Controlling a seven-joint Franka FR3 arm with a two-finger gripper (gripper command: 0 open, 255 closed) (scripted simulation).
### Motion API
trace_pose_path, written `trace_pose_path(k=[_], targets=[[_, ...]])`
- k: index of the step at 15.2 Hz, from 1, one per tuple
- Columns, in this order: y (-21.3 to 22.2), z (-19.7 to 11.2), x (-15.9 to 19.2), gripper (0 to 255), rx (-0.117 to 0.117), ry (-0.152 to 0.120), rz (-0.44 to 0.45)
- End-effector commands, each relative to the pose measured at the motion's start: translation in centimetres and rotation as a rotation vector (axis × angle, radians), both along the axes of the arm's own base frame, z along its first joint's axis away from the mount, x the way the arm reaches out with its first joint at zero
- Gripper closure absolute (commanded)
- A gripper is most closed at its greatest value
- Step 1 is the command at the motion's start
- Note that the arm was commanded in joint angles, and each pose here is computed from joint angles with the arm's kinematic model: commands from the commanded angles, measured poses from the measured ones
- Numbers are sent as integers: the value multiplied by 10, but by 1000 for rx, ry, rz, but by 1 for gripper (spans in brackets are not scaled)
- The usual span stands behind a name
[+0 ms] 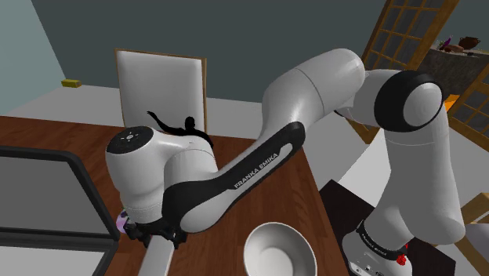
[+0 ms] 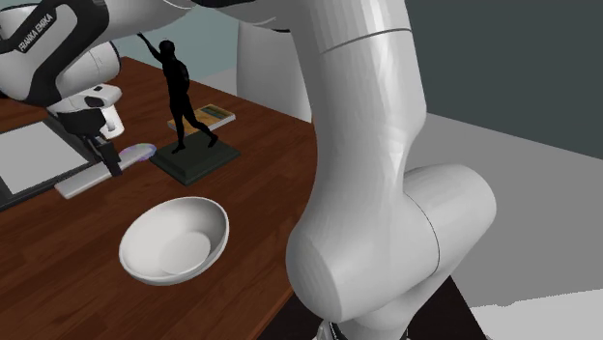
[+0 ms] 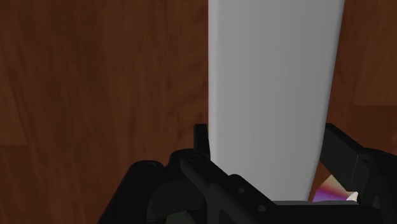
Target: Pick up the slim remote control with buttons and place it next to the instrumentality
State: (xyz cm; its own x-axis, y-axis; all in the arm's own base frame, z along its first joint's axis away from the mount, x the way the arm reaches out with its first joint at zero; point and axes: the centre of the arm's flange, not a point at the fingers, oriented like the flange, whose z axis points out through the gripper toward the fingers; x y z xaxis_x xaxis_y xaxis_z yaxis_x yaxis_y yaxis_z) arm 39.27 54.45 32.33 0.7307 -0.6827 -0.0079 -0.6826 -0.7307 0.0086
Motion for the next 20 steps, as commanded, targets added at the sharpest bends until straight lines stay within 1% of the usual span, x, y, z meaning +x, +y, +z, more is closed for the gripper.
trace_pose_path(k=[1, 9, 16, 17, 20], targets=[[1, -10, 1, 255, 0, -1, 0], [1, -53, 1, 255, 0, -1, 0], [1, -53, 1, 255, 0, -1, 0], [1, -53, 1, 0, 0, -1, 0], [1, -53, 1, 0, 0, -1, 0]])
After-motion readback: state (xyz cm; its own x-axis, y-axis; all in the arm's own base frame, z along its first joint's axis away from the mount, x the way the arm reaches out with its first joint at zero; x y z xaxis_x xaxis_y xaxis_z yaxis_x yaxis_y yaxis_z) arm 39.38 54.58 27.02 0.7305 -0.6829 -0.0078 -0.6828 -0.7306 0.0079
